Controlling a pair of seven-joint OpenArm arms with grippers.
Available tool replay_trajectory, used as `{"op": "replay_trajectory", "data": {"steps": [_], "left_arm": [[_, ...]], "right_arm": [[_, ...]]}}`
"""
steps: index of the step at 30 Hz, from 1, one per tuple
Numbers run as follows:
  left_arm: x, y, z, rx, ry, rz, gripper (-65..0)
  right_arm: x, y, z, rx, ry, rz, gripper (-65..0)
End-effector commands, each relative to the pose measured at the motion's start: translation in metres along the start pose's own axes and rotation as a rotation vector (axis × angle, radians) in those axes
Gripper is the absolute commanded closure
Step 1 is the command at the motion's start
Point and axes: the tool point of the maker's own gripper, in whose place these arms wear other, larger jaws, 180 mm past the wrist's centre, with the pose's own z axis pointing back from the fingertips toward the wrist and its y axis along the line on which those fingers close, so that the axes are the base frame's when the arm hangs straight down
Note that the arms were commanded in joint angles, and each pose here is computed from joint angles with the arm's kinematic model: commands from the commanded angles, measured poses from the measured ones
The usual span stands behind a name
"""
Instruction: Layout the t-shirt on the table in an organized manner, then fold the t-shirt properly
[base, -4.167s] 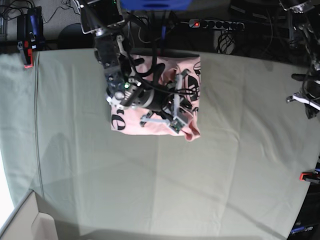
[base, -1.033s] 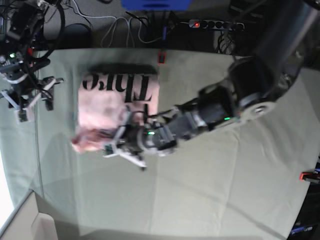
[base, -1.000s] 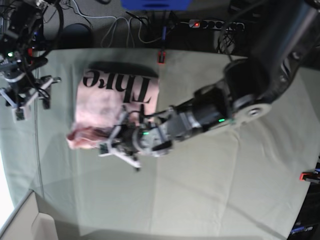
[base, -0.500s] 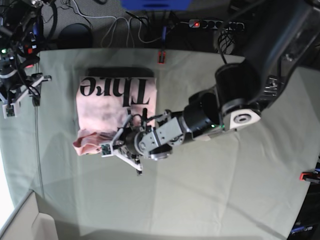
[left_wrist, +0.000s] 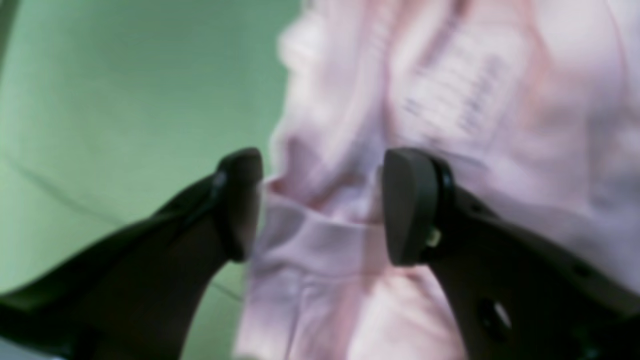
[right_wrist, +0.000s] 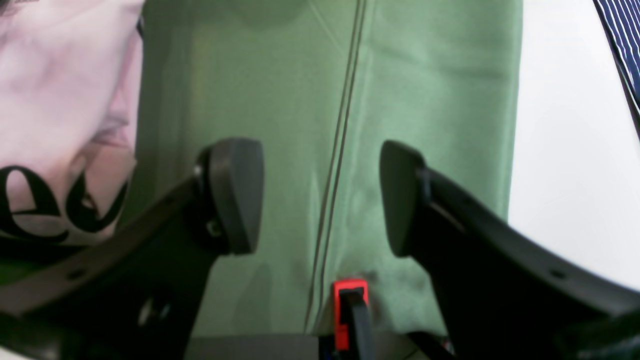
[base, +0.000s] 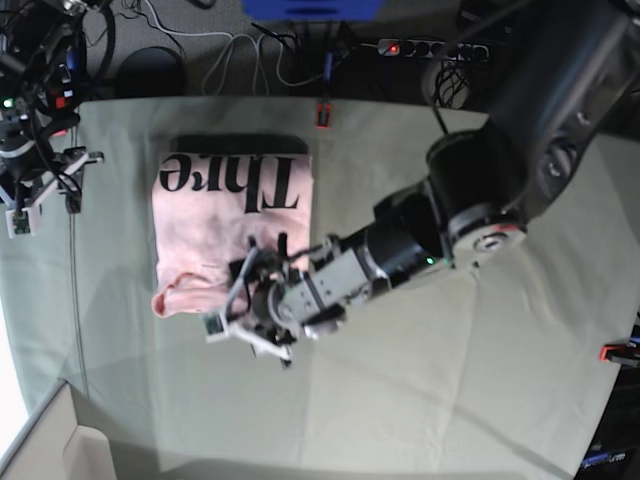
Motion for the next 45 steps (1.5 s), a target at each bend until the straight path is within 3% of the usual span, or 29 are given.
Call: {"op": "replay_trajectory", "data": {"steps": [1,6,9,12,14,17,22,28,33,35,38,42,45], "left_arm": [[0.037,0.030,0.009,0.055,-0.084,0.008,-37.0],[0.060,0.068,0.023,0.123,-0.179,0.187,-37.0],[0.040,0.100,0.040,0.176,-0.184,0.318,-37.0],[-0.003,0.110,0.059,0.204,-0.165,0.466,-36.9],[-0.016,0.123,0.087,0.241,-0.205,0.539,-34.8],[-0.065,0.121,0.139,0.314,-0.217,0.653,-23.8],[-0.138,0.093,0.231,0.483,-0.203,0.797,-0.1],[-0.258,0.026,0.331,0.726,-0.019,1.018,-1.3],[-0.339,-0.074,0.362,0.738,0.245,1.234,-1.0],[-0.368,-0.128,0.351,0.667,0.369,1.323,0.0],[-0.396,-0.188,0.326,0.566,0.502,1.340,0.0],[-0.411,-0.245,0.278,0.464,0.520,1.309,0.0],[-0.414,-0.291,0.232,0.324,0.544,1.253,0.0]], "right_arm": [[0.012,-0.004,0.003,-0.007,-0.044,0.010,-34.0],[0.009,-0.005,0.004,-0.011,-0.038,0.008,-33.9],[-0.005,-0.004,0.010,-0.008,-0.005,0.018,-32.1],[-0.019,-0.001,0.016,-0.003,0.027,0.027,-24.3],[-0.028,0.003,0.018,0.004,0.045,0.019,-16.0],[-0.052,-0.010,0.033,-0.051,0.092,-0.032,-1.9],[-0.092,-0.028,0.058,-0.147,0.167,-0.146,0.0],[-0.146,-0.022,0.090,-0.163,0.303,-0.184,0.0],[-0.210,0.011,0.103,-0.068,0.464,-0.235,0.0],[-0.240,0.026,0.104,-0.021,0.538,-0.278,0.0],[-0.275,0.048,0.104,0.046,0.626,-0.331,0.0],[-0.296,0.080,0.100,0.123,0.654,-0.382,0.0],[-0.304,0.123,0.086,0.221,0.618,-0.437,0.0]]}}
